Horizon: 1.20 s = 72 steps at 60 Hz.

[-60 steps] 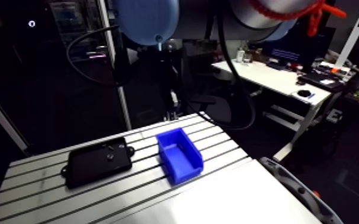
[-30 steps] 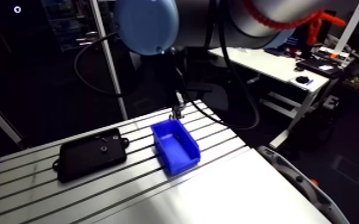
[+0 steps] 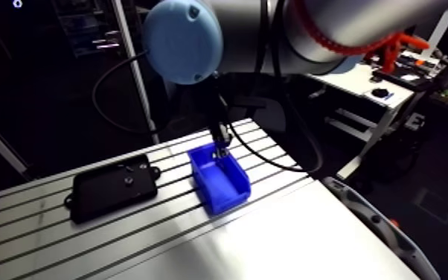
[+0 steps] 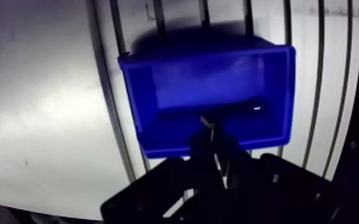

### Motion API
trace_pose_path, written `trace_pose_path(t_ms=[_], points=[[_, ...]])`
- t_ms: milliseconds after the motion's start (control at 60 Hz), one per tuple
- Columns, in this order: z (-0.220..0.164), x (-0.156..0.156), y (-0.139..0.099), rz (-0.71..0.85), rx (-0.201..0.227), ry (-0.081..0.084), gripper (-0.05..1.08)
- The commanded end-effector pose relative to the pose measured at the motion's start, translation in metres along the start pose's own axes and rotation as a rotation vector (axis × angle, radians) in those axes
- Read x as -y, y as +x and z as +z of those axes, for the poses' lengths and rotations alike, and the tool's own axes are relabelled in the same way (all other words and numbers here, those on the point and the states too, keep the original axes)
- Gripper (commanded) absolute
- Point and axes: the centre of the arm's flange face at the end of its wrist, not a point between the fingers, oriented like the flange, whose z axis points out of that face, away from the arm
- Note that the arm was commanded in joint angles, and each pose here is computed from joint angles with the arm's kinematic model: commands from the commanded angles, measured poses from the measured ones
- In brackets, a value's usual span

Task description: Pick up the M10 bolt from the tray and put it into the blue bin.

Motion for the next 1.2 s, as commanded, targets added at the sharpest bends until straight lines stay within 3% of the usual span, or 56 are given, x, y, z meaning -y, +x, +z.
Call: trace_pose_path(t_ms=[17, 233, 450, 633, 933, 1200], points=[[0.014, -0.001, 0.002, 0.007, 0.0, 0.002, 1.04], [0.033, -0.006, 0.004, 0.019, -0.004, 0.018, 1.03], [0.044, -0.01, 0.011, 0.026, -0.003, 0.021, 1.03], [0.057, -0.008, 0.016, 0.027, 0.003, 0.048, 1.03], [0.068, -0.01, 0.015, 0.029, 0.04, 0.039, 1.03], [0.072, -0.007, 0.017, 0.028, 0.039, 0.047, 1.02]])
